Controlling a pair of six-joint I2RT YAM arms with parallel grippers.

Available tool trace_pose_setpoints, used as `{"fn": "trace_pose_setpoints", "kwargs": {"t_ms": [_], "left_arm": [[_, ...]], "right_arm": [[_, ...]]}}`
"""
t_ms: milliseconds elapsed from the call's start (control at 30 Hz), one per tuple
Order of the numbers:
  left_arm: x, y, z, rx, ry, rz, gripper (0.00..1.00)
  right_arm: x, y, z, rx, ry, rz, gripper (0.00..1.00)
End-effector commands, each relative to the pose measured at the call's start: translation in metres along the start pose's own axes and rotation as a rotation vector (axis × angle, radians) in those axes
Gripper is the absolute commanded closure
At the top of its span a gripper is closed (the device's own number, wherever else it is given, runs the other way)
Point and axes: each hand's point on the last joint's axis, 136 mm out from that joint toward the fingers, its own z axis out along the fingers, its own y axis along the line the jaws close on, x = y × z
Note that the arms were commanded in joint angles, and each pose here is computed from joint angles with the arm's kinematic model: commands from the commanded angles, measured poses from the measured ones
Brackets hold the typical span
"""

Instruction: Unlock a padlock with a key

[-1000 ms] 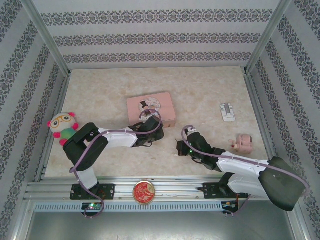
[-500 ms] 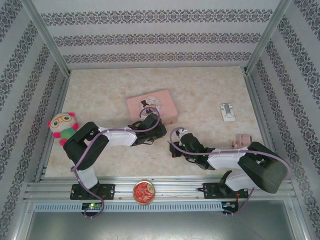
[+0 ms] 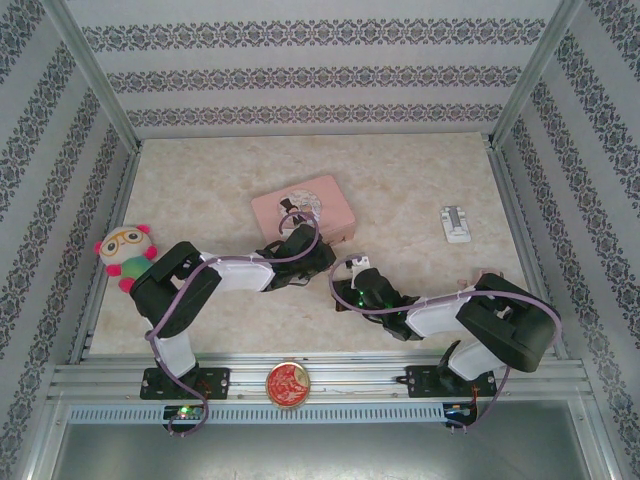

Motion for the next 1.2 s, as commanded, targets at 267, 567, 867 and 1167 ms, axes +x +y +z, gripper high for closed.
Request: {"fn": "trace_pose_setpoints", "kwargs": {"t_ms": [267,567,867,1167], "left_arm": [[0.018,-0.010,0.008,0.095,0.108,-0.108,0.88],[0.021,-0.007,0.010,0.093,0.120,-0.114,0.88],[0.022,-0.006,0.010,0.093,0.121,-0.118,0.88],[0.022,-0.006,0.010,0.096,0.121,-0.117,0.88]], "right_arm": [[-0.010,-0.006,0.003,0.036,-0.060,0.016,1.00],[-0.017,0.000,0.004,0.006,-0.084,0.019,1.00],[-0.023,-0.004,0.002,0.009,-0.102,0.038,1.00],[-0.021,-0.010,0.002,0.016,-0.098,0.055,1.00]]}}
